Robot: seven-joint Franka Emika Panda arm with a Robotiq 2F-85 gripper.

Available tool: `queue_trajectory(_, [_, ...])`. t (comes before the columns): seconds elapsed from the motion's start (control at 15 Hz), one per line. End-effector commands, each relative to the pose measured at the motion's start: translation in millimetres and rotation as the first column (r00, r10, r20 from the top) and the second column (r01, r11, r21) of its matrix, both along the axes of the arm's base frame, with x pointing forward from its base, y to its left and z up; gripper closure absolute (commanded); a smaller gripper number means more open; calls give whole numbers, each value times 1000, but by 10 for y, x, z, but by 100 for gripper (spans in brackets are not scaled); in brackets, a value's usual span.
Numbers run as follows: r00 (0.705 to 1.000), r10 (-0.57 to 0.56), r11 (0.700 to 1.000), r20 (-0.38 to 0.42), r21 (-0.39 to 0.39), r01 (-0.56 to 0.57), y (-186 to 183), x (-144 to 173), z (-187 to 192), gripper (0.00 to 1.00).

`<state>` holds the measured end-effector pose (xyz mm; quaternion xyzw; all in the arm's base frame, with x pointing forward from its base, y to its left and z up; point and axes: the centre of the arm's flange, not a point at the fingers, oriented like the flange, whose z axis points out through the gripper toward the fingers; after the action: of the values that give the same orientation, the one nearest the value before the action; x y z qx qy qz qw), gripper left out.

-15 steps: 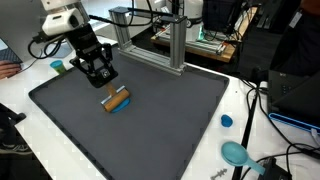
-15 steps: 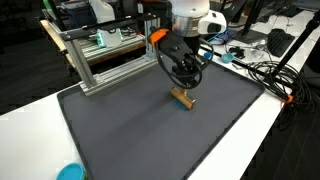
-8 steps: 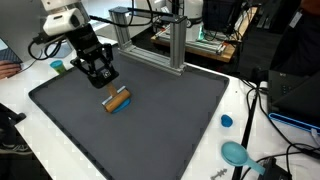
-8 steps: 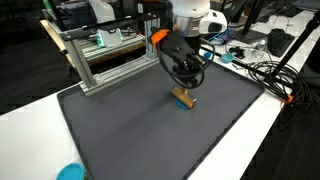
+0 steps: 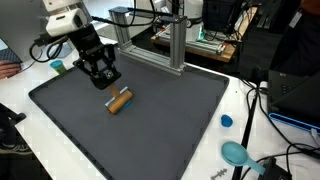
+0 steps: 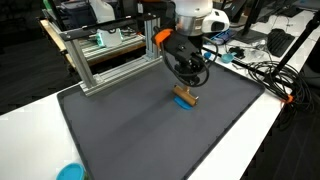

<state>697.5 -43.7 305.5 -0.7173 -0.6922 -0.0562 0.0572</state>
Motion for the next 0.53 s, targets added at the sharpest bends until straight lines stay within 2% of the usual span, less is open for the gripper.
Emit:
queue_trajectory(0.0, [993, 39, 995, -116, 92, -29, 289, -27, -663, 78])
queue_trajectory(0.27, [990, 30, 989, -140, 148, -9, 469, -10, -754, 78])
queue_trajectory(0.4, [993, 29, 989, -113, 145, -13, 559, 4, -581, 78])
queue_trajectory(0.47, [997, 32, 994, -76, 109, -24, 600, -37, -358, 78])
